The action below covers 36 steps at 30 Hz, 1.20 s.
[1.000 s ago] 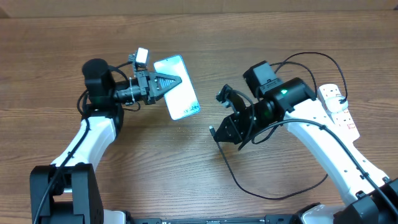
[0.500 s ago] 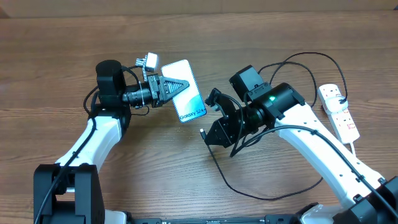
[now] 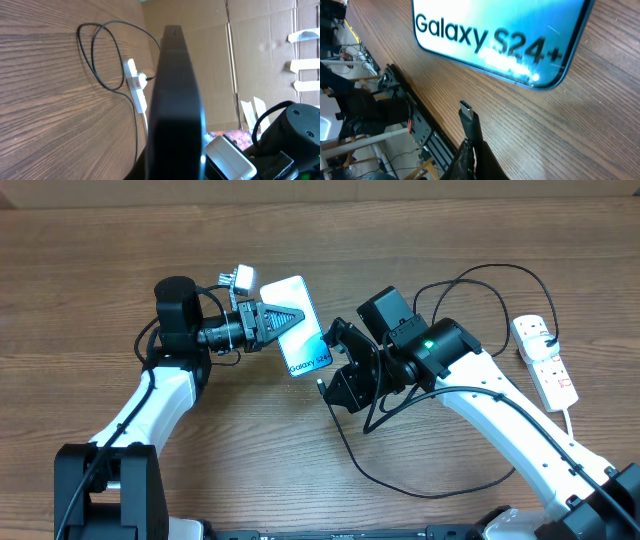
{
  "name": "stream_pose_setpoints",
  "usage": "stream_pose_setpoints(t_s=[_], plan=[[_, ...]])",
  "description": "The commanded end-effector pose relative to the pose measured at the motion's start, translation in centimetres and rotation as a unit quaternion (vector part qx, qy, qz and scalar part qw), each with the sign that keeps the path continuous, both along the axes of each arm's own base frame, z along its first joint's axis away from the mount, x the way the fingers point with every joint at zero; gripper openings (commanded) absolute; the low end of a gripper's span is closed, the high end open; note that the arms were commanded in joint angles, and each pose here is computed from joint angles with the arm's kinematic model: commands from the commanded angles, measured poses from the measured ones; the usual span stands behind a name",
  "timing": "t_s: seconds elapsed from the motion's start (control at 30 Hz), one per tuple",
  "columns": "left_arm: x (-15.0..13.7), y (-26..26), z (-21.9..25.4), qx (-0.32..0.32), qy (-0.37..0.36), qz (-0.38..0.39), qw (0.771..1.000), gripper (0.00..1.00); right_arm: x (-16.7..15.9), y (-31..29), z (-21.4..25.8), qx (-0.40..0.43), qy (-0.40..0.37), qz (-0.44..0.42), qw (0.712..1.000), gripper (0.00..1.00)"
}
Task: Plug charger to phone and switch on socket
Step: 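Lower the right gripper onto the black cable's USB-C plug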
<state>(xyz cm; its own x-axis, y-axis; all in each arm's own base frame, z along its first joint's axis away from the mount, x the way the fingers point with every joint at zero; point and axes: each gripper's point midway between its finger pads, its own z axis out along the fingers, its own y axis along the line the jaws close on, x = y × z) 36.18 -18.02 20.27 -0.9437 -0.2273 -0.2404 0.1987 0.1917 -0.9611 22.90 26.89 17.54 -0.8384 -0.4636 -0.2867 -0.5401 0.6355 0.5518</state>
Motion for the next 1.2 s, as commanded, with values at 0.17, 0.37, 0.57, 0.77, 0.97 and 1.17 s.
stream_pose_setpoints(t_s=[0.17,0.37,0.57,0.77,0.97,1.17], plan=[[-1.0,-0.6,1.8,-0.016,-0.034,-0.048,0.998,0.04,-0.3,0.4,0.2,0.012,0.008,0.004,1.0,0.04],[-1.3,-0.7,2.0,-0.018,-0.043,-0.057,0.997,0.04,-0.6,1.1,0.9,0.038,0.015,0.014,0.999,0.04],[-1.6,-0.8,2.5,-0.024,-0.061,-0.071,0.995,0.04,-0.6,1.2,0.9,0.039,0.016,0.015,0.999,0.04],[-0.8,-0.1,2.4,-0.012,-0.085,-0.049,0.995,0.04,0.3,-1.0,-0.9,-0.037,-0.007,-0.013,0.999,0.08],[1.2,2.5,1.8,0.011,-0.1,0.006,0.995,0.04,2.9,-4.0,-4.7,-0.134,-0.072,-0.054,0.987,0.51],[2.4,7.2,-1.8,0.047,-0.014,0.091,0.995,0.04,3.8,-3.2,-9.1,-0.109,-0.078,-0.091,0.987,0.56]])
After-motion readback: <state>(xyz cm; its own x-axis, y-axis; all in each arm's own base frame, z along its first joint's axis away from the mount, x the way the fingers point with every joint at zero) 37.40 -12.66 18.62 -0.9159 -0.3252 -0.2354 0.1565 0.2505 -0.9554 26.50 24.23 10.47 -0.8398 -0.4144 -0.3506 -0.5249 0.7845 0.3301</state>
